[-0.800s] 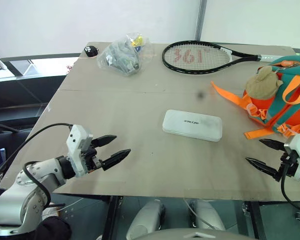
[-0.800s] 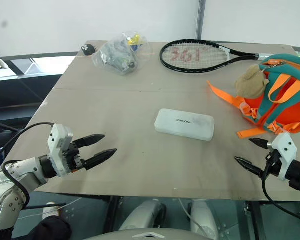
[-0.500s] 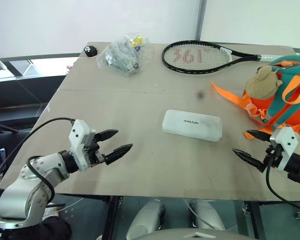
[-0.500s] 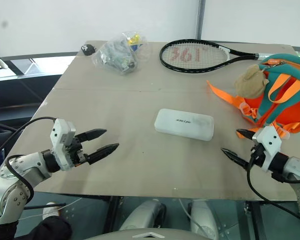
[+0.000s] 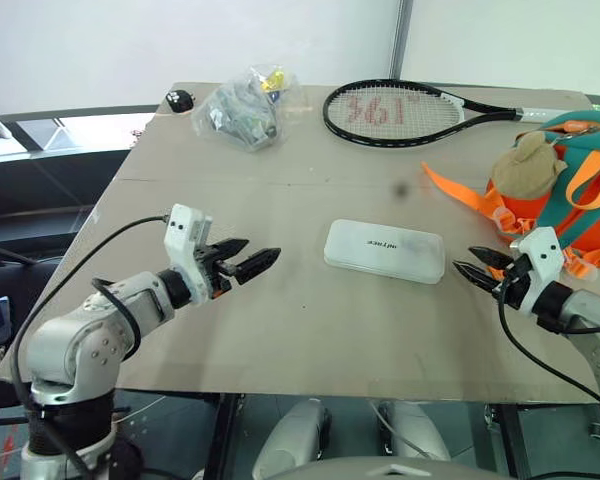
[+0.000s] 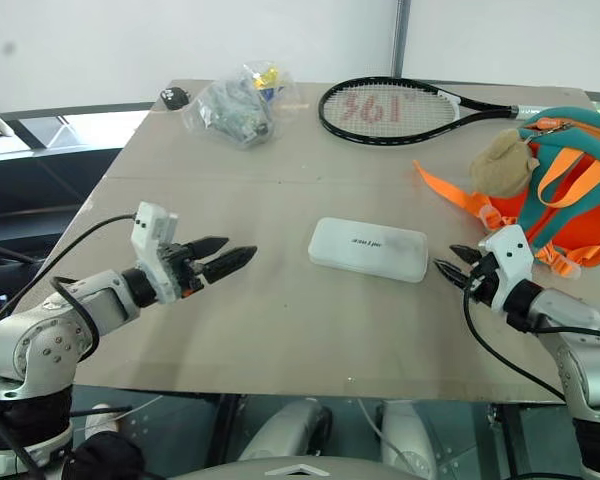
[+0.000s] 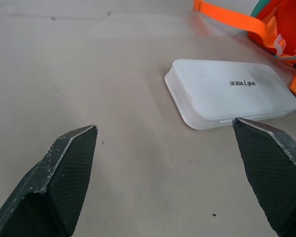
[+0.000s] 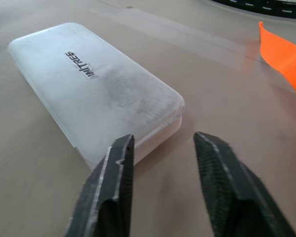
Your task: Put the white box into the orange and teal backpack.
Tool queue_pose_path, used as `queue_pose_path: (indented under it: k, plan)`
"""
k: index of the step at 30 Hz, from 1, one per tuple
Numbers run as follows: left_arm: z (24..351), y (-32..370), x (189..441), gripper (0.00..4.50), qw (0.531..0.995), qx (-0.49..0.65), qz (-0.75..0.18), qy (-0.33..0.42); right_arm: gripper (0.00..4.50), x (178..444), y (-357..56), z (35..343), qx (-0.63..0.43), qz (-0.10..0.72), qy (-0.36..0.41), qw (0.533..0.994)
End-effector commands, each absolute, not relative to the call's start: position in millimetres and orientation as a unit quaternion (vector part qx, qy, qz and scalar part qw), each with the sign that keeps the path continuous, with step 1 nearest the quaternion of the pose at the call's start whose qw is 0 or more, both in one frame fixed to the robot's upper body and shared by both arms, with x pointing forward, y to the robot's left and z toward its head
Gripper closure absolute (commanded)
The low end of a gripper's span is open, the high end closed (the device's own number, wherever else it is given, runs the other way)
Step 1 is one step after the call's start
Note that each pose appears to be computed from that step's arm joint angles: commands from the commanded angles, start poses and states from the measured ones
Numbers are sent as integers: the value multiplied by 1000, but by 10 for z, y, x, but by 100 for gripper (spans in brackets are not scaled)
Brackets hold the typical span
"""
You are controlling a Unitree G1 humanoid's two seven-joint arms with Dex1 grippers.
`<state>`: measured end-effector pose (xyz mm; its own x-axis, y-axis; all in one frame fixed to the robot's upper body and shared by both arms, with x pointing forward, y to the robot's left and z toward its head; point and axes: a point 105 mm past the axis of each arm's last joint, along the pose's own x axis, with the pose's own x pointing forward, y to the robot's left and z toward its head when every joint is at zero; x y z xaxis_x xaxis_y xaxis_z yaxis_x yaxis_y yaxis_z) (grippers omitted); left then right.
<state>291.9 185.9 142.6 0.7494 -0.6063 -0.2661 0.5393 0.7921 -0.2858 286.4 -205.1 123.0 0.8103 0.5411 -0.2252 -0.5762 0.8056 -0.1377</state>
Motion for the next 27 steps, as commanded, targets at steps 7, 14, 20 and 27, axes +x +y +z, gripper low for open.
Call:
queue_pose_path:
  k: [7, 14, 20, 27]
  plan:
    - [1428, 1679, 3043, 0, 894, -175, -331, 246, 444, 2952, -2131, 1337, -148, 245, 91, 954]
    - [1319, 1296, 3331, 0, 852, -249, -344, 307, 444, 3082, -2101, 1289, -207, 239, 109, 942]
    - [1216, 1035, 3611, 0, 842, -250, -343, 333, 444, 3162, -1866, 1208, -247, 278, 128, 920]
    - [1087, 715, 3599, 0, 793, -257, -405, 376, 444, 3284, -1425, 1109, -275, 348, 140, 885]
